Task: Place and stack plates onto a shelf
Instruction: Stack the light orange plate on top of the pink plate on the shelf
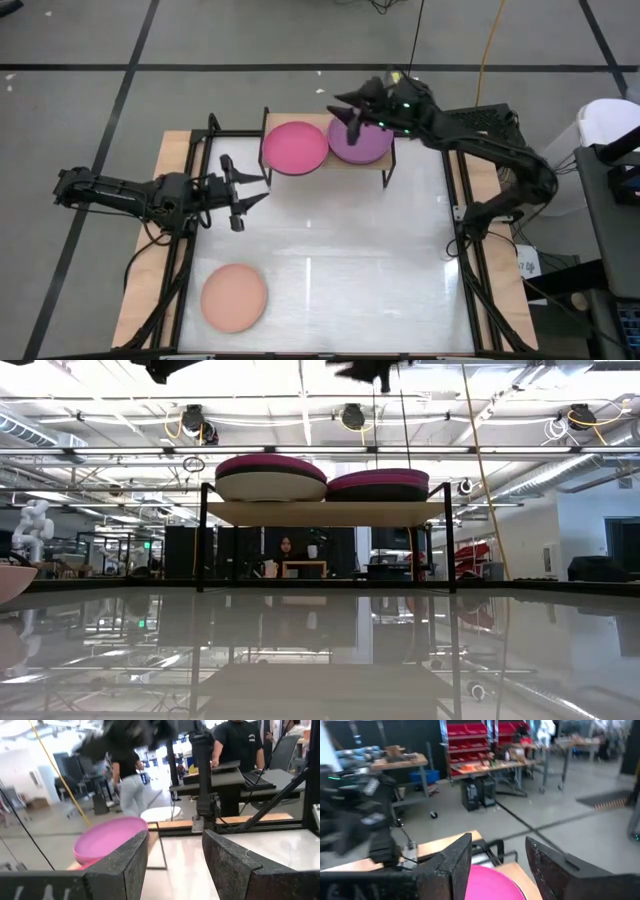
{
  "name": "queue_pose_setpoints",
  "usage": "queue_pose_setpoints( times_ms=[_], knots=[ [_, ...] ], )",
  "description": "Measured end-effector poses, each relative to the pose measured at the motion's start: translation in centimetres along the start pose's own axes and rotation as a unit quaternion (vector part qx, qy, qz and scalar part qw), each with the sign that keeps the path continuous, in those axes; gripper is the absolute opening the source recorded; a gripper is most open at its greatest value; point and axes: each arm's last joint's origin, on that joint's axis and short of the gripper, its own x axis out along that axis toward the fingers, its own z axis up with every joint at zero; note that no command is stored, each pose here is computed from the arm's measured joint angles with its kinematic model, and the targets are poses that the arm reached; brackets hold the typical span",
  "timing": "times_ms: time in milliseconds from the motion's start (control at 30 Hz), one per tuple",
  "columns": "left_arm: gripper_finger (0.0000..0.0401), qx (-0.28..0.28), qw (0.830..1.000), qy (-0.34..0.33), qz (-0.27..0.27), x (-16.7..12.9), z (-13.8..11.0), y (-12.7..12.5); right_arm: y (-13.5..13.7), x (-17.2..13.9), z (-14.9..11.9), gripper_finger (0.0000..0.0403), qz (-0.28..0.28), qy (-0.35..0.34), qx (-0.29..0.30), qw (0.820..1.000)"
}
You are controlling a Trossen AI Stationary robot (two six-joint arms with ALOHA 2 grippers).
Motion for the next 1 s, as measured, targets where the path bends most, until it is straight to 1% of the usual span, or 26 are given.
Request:
queue_pose_setpoints(
  times_ms=[67,133,267,467,600,667,733,833,933,1000],
  knots=[
    [0.0193,-0.009,1.0,0.012,-0.004,0.0,-0.2,-0.1,1.3,-1.3,0.8,0.0165,0.018,-0.002,-0.018,1.0],
    [0.0193,-0.007,0.999,0.026,-0.023,0.0,-0.6,-0.2,2.7,-2.5,1.2,0.0165,0.039,0.002,-0.03,0.999],
    [0.0193,-0.002,0.997,0.047,-0.061,0.2,-1.2,-0.8,5.6,-4.3,1.1,0.0165,0.088,0.02,-0.051,0.995],
    [0.0193,0.008,0.994,0.066,-0.085,1.0,-1.9,-1.9,9.7,-6.9,-1.3,0.0165,0.16,0.031,-0.067,0.984],
    [0.0193,0.014,0.992,0.086,-0.094,1.5,-2.5,-2.4,11.5,-8.5,-3.3,0.0165,0.156,0.043,-0.077,0.984],
    [0.0193,0.022,0.988,0.116,-0.103,1.7,-2.7,-2.6,12.1,-9.2,-4.6,0.0164,0.158,0.044,-0.08,0.983],
    [0.0193,0.022,0.981,0.16,-0.11,1.9,-2.4,-2.7,12.6,-9.7,-5.8,0.0164,0.165,0.037,-0.08,0.982],
    [0.0193,0.024,0.964,0.236,-0.116,2.4,-1.7,-2.7,13.0,-10.6,-7.5,0.0164,0.182,0.012,-0.075,0.98],
    [0.0193,0.034,0.939,0.313,-0.136,2.8,-1.4,-2.9,13.2,-11.2,-9.5,0.0164,0.195,-0.009,-0.068,0.978],
    [0.0193,0.039,0.918,0.359,-0.161,3.0,-1.5,-3.2,13.2,-11.7,-10.8,0.0164,0.203,-0.022,-0.064,0.977]
  ],
)
